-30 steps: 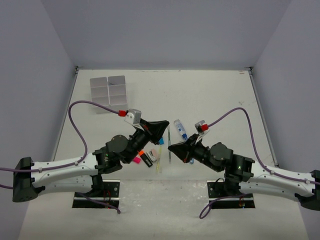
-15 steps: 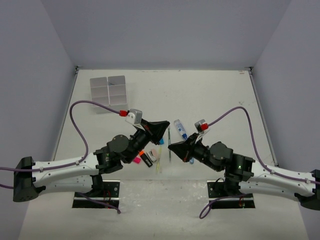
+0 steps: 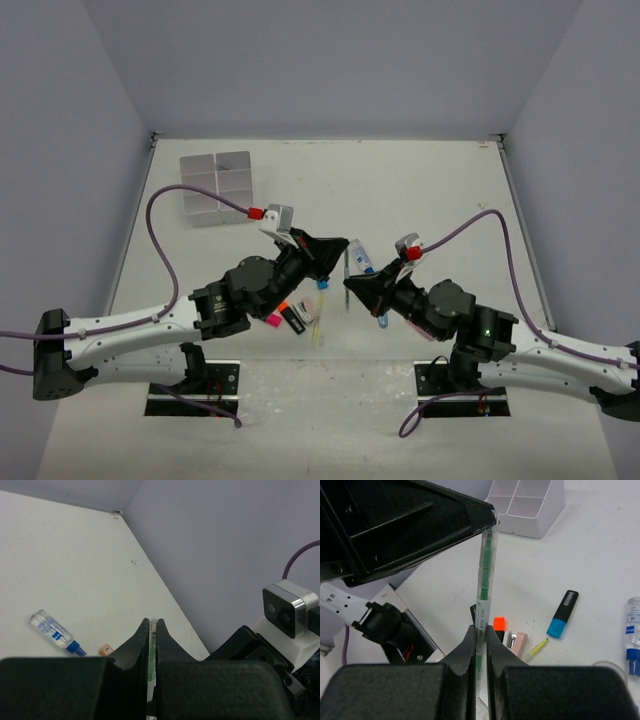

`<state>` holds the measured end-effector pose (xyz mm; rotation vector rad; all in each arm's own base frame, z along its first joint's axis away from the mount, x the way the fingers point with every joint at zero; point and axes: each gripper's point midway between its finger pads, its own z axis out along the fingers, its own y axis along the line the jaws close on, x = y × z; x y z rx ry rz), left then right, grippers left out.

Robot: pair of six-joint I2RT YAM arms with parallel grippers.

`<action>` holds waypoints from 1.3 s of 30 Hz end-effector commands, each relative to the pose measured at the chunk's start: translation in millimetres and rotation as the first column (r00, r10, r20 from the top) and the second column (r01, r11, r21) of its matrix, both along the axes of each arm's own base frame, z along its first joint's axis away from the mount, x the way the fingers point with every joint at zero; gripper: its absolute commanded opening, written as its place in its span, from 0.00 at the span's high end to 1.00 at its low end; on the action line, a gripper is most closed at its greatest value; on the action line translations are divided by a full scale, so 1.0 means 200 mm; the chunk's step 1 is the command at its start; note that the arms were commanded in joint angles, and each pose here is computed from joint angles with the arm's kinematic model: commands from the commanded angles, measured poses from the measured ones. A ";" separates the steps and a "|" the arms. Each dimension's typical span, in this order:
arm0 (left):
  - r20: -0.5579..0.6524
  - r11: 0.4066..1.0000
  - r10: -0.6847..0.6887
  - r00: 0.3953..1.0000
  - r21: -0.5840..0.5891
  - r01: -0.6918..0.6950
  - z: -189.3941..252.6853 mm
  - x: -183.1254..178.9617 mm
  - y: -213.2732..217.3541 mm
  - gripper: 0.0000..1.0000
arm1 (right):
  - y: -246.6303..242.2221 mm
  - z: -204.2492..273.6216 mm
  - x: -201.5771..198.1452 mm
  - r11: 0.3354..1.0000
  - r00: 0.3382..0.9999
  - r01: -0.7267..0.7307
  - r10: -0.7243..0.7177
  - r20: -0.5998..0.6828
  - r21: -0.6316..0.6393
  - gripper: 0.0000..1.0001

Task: Sort the stationery into containers
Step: Close the pen cap on the pen.

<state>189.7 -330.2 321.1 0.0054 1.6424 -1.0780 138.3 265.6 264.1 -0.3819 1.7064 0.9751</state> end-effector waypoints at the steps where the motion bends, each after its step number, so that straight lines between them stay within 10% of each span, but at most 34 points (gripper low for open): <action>1: -0.137 0.997 -0.019 0.990 0.074 0.030 -0.15 -0.04 -0.03 1.00 | -0.03 0.42 0.02 0.985 0.985 0.001 -0.030 0.168 0.173 1.00; 19: 0.018 0.995 -0.083 0.996 0.059 0.082 -0.01 -0.08 0.01 0.74 | 0.07 0.42 -0.01 0.988 0.984 -0.068 0.044 0.172 0.137 1.00; 28: 0.091 0.986 -0.162 0.983 0.050 0.158 0.09 -0.13 -0.01 1.00 | 0.10 0.40 -0.03 0.985 0.984 -0.099 0.075 0.164 0.141 1.00; 33: 0.212 0.967 -0.252 0.944 0.016 0.255 0.21 -0.23 0.00 1.00 | 0.18 0.33 -0.06 0.982 0.979 -0.158 0.142 0.149 0.105 0.77; 39: 0.291 0.947 -0.308 0.906 0.002 0.322 0.32 -0.30 0.01 1.00 | 0.25 0.32 -0.08 0.976 0.975 -0.192 0.178 0.132 0.100 0.98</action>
